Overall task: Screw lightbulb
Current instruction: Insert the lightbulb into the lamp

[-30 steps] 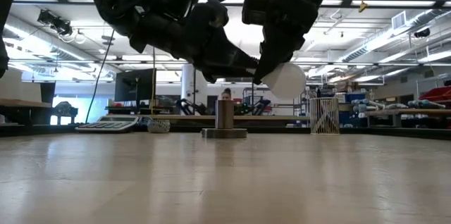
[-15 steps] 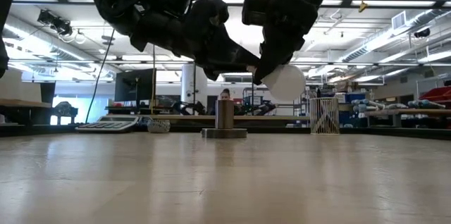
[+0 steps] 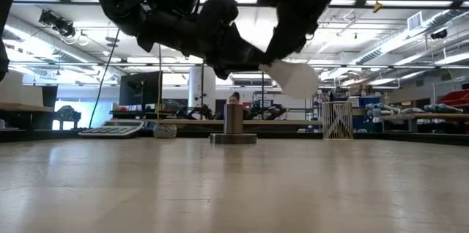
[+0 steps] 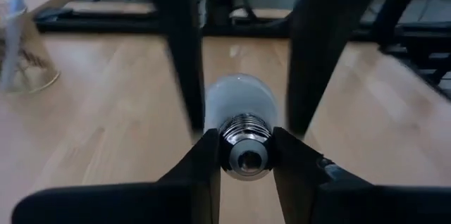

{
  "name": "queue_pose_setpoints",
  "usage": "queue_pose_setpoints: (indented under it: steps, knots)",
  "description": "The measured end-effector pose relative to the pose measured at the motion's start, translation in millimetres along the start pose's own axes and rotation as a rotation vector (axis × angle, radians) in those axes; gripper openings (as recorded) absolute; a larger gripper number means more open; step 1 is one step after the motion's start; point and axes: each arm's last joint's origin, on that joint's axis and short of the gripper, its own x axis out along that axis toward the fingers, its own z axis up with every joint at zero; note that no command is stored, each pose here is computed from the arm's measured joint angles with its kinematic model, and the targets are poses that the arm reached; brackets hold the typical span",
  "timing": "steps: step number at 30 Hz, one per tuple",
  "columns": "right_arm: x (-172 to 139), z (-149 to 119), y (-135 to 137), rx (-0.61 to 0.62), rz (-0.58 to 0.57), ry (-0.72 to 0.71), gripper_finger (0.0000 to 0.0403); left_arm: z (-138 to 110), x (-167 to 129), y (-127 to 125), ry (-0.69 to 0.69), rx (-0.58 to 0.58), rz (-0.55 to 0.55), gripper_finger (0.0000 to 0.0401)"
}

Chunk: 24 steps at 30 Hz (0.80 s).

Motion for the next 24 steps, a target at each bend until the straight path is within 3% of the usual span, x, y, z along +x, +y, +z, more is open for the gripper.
queue_pose_setpoints:
  steps: [8, 18, 24]
  knots:
    - [-61.3, -8.5, -3.7, 0.001, -0.107, -0.028, 0.0175, 4.3, -2.6, 16.3, -0.053, -0.008, 0.043, 0.0091]
    - [-101.6, -21.0, 9.7, 0.034, -0.119, -0.062, 0.0014, 42.7, -31.5, 33.4, -0.223, 0.031, 0.1, 0.0091]
    - [-92.5, -21.2, 19.5, 0.018, -0.139, -0.042, 0.002, 66.4, -53.8, 35.2, -0.313, 0.048, 0.094, 0.0091]
